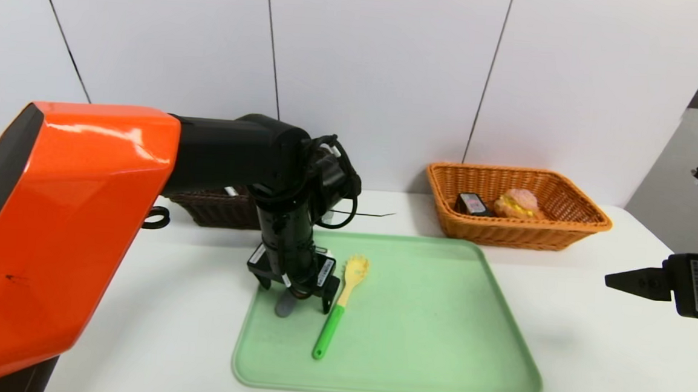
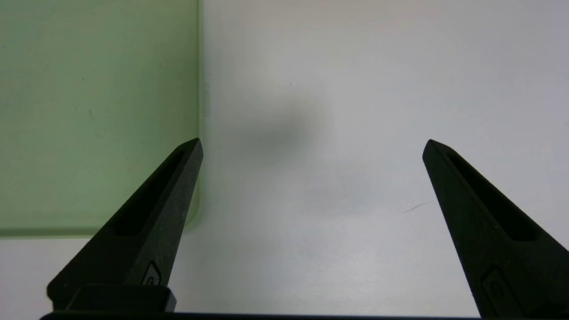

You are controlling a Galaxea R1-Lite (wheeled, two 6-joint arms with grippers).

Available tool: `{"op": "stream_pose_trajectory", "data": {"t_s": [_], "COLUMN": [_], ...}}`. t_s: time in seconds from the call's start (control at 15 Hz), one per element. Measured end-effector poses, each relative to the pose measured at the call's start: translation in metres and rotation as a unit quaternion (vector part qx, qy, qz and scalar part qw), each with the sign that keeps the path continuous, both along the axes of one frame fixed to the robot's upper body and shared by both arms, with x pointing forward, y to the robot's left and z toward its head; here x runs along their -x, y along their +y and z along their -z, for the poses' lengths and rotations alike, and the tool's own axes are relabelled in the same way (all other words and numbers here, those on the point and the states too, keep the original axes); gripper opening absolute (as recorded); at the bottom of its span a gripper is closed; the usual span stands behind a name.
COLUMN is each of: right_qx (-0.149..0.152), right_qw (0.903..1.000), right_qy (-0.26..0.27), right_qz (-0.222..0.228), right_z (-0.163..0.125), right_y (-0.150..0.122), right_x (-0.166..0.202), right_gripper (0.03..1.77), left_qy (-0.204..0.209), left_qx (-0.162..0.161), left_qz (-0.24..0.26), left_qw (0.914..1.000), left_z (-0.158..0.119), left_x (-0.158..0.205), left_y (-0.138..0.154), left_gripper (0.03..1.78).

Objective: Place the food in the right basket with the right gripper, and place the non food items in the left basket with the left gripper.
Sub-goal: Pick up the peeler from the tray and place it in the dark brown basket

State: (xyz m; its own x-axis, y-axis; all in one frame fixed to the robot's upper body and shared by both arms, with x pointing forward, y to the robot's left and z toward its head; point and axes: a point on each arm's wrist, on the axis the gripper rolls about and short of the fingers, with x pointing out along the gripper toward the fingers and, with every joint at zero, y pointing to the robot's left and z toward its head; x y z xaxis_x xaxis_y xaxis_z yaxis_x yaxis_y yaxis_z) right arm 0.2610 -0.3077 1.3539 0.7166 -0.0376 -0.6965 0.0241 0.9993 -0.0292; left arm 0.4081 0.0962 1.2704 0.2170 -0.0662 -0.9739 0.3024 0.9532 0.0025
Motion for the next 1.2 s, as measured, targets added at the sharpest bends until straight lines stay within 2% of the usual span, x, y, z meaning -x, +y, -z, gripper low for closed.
{"op": "stream_pose_trajectory", "data": {"t_s": [0.4, 0.67, 0.87, 0.93, 1.0, 1.2], "right_qx": [0.001, 0.001, 0.001, 0.000, 0.001, 0.001], "right_qw": [1.0000, 1.0000, 1.0000, 1.0000, 1.0000, 1.0000], "right_qy": [0.000, 0.000, 0.000, -0.001, 0.000, 0.000], "right_qz": [-0.001, -0.001, -0.001, -0.002, -0.002, -0.002], "right_z": [-0.0001, -0.0001, -0.0001, -0.0005, 0.0004, 0.0011], "right_y": [0.0000, 0.0000, 0.0000, -0.0001, -0.0003, -0.0007], "right_x": [0.0001, 0.0001, 0.0003, 0.0010, 0.0018, 0.0039], "right_gripper": [1.71, 1.71, 1.71, 1.71, 1.71, 1.71], "left_qy": [0.001, -0.001, -0.001, -0.001, 0.000, -0.002], "left_qx": [-0.003, -0.008, -0.009, -0.010, -0.010, -0.008], "left_qz": [0.001, 0.000, -0.002, -0.003, -0.005, -0.005], "left_qw": [1.0000, 1.0000, 1.0000, 0.9999, 0.9999, 1.0000], "left_z": [0.0021, 0.0035, 0.0037, 0.0039, 0.0039, 0.0024], "left_x": [-0.0007, -0.0013, -0.0014, -0.0012, -0.0013, -0.0004], "left_y": [-0.0005, -0.0009, -0.0009, -0.0008, -0.0006, -0.0006], "left_gripper": [1.69, 1.09, 0.79, 0.38, 0.30, 0.30]}}
